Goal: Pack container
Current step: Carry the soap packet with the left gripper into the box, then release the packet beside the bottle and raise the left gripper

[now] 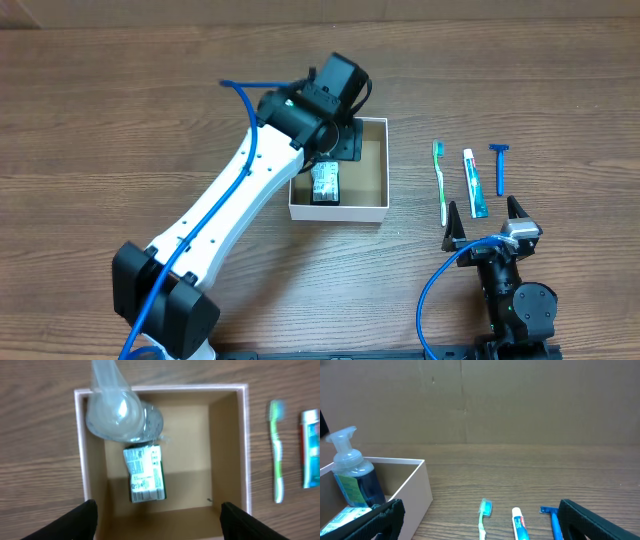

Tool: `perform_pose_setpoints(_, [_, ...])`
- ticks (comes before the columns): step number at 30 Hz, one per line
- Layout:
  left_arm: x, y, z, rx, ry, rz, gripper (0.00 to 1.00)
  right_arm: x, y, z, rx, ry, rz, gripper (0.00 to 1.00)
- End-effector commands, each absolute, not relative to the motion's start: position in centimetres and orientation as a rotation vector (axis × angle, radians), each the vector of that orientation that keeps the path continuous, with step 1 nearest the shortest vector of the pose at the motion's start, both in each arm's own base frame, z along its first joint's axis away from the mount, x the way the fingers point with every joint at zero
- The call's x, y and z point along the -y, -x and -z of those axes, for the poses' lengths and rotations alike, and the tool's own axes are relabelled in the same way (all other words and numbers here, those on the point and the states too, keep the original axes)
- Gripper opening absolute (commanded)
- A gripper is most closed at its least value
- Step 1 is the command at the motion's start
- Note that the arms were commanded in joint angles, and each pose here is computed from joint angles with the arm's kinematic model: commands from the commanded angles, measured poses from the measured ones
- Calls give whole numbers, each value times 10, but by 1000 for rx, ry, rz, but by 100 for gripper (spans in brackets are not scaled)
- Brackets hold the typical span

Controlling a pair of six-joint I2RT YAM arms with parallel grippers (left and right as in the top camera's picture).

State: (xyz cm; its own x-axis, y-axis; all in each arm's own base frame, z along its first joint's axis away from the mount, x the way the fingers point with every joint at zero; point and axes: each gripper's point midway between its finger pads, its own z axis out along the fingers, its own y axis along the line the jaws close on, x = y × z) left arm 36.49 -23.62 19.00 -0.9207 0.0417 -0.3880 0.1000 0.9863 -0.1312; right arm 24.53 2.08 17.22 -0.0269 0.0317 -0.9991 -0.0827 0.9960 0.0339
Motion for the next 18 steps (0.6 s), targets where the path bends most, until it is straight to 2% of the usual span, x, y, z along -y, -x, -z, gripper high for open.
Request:
perform_pose_setpoints(1, [205,-375,-231,-2648,-33,136,80,-20,-246,-169,-1596,34,-95,100])
perform_pose_setpoints(8, [112,-381,-222,-2741,228,-12,82,-20,-246,-169,-1596,34,-95,100])
perform_pose_setpoints(11, [79,-385,-221,-2744,339,-43,88,-20,-246,-169,-1596,34,-95,100])
perform_pose_setpoints(13, [59,-387,-220,-2745,410,-62,100,-20,-246,-169,-1596,34,-95,100])
perform_pose_setpoints(18, [33,-380,-217,-2774,497,-93,100,-20,-246,-169,-1596,34,-95,100])
